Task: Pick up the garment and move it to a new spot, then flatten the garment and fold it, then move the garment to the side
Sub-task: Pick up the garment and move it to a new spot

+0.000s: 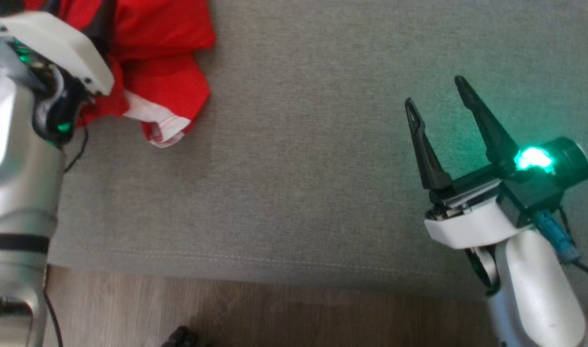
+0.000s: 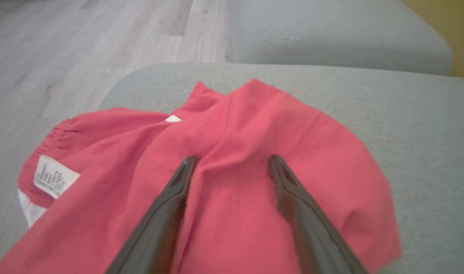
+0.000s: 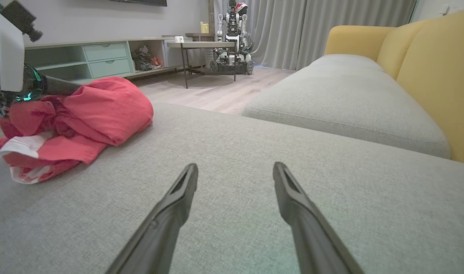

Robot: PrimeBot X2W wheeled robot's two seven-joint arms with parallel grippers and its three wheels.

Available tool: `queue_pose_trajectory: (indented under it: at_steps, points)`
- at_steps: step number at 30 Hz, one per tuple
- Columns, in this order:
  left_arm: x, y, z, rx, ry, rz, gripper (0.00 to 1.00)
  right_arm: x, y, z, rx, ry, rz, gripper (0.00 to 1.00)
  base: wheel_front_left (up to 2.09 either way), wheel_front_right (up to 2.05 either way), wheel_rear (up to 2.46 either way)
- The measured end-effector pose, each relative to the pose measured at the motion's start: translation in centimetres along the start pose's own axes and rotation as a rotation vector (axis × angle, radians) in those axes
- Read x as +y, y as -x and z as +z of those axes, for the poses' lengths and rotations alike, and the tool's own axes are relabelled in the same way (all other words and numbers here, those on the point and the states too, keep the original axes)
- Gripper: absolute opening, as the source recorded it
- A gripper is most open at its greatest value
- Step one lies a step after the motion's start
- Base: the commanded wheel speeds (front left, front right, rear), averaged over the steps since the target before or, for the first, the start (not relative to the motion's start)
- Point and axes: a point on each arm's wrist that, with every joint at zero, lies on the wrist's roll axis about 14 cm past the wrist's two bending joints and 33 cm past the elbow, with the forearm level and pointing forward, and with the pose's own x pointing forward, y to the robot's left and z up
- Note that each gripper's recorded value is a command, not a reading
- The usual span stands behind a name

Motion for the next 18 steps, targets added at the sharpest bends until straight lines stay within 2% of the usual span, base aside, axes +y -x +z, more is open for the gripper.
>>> queue_pose_trajectory:
  at_steps: [7, 8, 9, 10, 18]
  points:
    - [0.2, -2.6, -2.4, 0.121, -0.001, 0.006, 1.00, -1.2, -0.3, -0.4, -0.002, 0.011, -0.021, 1.00, 0.00, 0.00, 0.00]
    - [0.2, -2.7, -2.8, 0.131, 0.004, 0.009, 0.80, -1.3, -0.3, -0.5, 0.001, 0.012, -0.023, 1.00, 0.00, 0.00, 0.00]
    - [0.3, -2.8, -3.1, 0.139, 0.009, 0.013, 0.24, -1.3, -0.3, -0.6, 0.003, 0.012, -0.025, 1.00, 0.00, 0.00, 0.00]
    - [0.5, -2.9, -3.2, 0.139, 0.011, 0.017, 0.00, -1.4, -0.2, -0.6, 0.005, 0.012, -0.027, 1.00, 0.00, 0.00, 0.00]
    - [0.5, -2.2, -2.4, 0.086, 0.008, 0.015, 0.00, -1.4, -0.4, 0.2, -0.015, 0.019, -0.028, 1.00, 0.00, 0.00, 0.00]
